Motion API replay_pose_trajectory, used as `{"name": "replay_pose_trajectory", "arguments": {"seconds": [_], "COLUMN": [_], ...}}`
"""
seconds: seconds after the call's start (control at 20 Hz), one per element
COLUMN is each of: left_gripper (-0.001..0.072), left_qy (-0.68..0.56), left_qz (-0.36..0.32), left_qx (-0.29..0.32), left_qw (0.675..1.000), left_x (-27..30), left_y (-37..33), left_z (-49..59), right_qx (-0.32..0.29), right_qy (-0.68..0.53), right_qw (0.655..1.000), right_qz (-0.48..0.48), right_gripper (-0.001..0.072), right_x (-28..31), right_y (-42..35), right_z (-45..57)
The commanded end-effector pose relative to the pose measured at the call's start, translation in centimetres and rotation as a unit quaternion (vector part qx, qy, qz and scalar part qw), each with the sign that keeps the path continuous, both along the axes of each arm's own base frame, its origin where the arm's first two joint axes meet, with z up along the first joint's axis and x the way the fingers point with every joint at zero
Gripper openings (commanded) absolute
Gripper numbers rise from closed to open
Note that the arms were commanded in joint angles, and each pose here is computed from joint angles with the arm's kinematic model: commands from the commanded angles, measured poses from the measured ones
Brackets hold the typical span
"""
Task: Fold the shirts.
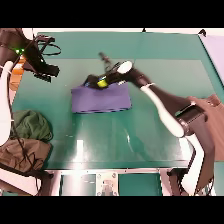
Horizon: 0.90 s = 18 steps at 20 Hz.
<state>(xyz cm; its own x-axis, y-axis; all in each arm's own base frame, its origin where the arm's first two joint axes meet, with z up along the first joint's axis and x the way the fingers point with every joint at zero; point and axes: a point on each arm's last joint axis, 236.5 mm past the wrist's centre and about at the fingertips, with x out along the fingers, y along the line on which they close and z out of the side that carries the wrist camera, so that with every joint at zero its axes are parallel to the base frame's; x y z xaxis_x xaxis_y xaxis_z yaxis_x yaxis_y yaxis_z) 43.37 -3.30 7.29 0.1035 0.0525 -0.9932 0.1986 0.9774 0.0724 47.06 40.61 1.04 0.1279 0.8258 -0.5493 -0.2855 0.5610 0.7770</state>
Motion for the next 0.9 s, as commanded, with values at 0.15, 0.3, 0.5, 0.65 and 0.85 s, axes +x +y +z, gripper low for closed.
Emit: {"name": "replay_pose_trajectory", "arguments": {"seconds": [0.15,0.3,0.5,0.65,0.85], "left_gripper": [0.0023,0.0023,0.0023,0.0023,0.0023], "left_qy": [-0.007,-0.011,-0.020,-0.020,-0.020], "left_qz": [-0.007,-0.005,0.001,0.005,0.010], "left_qx": [0.004,0.003,0.000,-0.002,-0.004], "left_qw": [1.000,1.000,1.000,1.000,1.000], "left_x": [0.3,0.5,0.9,0.9,0.9], "left_y": [0.2,0.2,0.1,0.0,0.0], "left_z": [0.1,0.1,0.2,0.2,0.2], "right_qx": [-0.061,-0.083,-0.087,-0.065,-0.045], "right_qy": [0.097,0.163,0.191,0.176,0.136], "right_qw": [0.991,0.978,0.973,0.978,0.987], "right_qz": [-0.070,-0.101,-0.100,-0.089,-0.069], "right_gripper": [0.0437,0.0570,0.0571,0.0571,0.0010], "right_x": [2.9,1.3,-1.4,-1.5,-0.8], "right_y": [-22.4,-26.4,-22.0,-16.7,-12.6], "right_z": [1.3,-3.4,-10.2,-10.8,-8.2]}}
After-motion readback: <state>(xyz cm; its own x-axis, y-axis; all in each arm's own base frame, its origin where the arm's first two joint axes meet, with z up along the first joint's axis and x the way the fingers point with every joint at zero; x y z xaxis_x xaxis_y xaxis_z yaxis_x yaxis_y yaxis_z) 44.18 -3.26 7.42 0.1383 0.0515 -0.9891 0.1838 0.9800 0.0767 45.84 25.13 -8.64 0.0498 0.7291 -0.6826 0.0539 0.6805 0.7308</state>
